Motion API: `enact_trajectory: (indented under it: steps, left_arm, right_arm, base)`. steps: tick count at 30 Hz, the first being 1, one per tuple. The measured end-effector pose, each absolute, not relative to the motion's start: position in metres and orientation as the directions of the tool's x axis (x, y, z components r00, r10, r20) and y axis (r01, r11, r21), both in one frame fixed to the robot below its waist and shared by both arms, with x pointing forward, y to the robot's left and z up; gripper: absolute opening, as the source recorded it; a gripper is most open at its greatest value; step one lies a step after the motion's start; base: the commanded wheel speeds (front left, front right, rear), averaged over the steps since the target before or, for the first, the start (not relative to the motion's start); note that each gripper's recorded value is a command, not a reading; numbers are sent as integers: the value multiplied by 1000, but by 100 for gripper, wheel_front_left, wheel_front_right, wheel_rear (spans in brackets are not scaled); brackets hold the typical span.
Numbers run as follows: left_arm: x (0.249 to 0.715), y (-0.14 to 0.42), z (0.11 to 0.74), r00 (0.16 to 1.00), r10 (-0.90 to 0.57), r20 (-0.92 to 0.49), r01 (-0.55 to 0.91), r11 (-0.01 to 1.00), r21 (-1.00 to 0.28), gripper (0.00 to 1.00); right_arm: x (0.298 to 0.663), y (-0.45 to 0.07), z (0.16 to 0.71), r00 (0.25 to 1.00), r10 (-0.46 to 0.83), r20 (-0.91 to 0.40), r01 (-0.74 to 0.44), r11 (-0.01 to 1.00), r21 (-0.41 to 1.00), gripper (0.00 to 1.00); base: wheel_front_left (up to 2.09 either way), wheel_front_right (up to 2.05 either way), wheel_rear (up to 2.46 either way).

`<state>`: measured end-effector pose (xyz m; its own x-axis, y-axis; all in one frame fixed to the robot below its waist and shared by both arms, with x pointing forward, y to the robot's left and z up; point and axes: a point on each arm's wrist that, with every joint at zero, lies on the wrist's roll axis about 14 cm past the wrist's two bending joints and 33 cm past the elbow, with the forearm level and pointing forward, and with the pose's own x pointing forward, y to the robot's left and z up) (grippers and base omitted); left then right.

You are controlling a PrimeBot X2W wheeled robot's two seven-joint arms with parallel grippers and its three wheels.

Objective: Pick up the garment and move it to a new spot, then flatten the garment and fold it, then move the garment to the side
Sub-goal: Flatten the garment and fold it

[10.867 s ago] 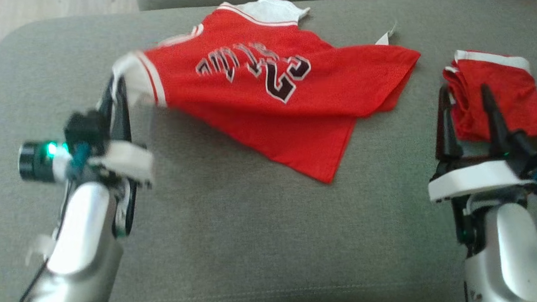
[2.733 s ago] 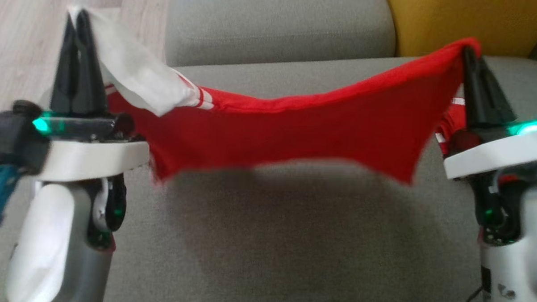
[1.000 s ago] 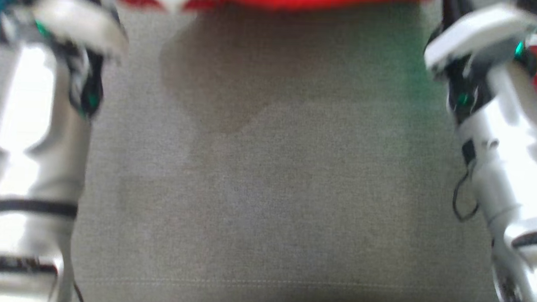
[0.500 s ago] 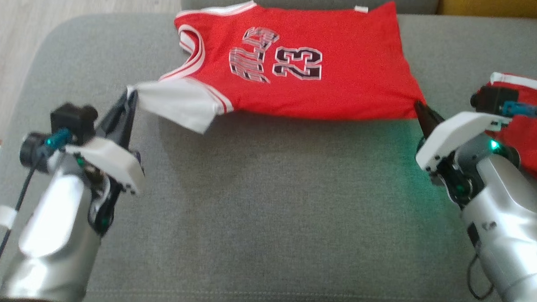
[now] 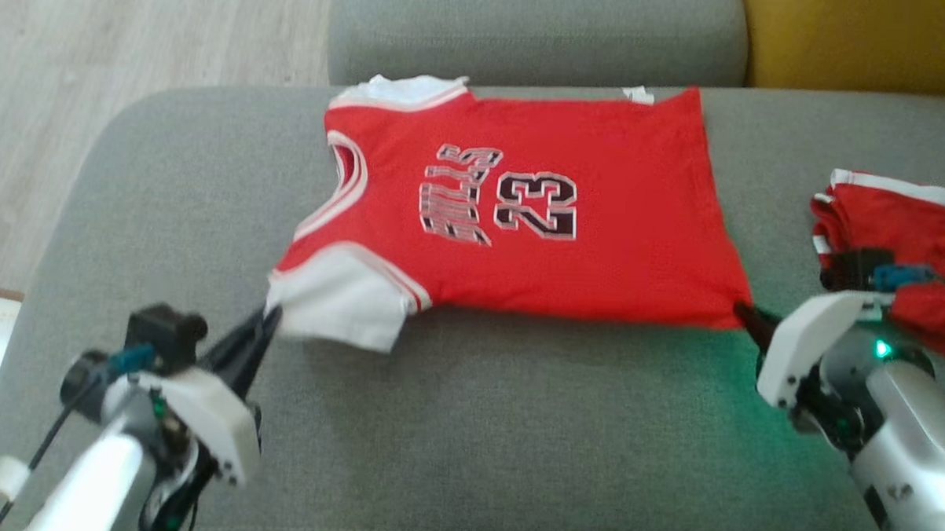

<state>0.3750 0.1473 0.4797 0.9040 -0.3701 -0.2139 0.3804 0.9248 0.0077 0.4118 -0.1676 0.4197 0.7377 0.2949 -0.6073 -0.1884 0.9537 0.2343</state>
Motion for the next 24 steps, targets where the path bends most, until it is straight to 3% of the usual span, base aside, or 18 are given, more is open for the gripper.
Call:
enact_trajectory:
  steps: [19, 24]
  left_arm:
    - [291, 132, 485, 787, -507, -353, 513, 854, -85, 0]
    - [292, 134, 491, 786, -505, -356, 518, 853, -65, 0]
  right_arm:
    - [331, -196, 395, 553, 306, -775, -187, 952, 242, 0]
    - [331, -202, 403, 557, 304, -773, -174, 953, 249, 0]
  base:
    - [0, 0, 0]
    - [0, 0, 0]
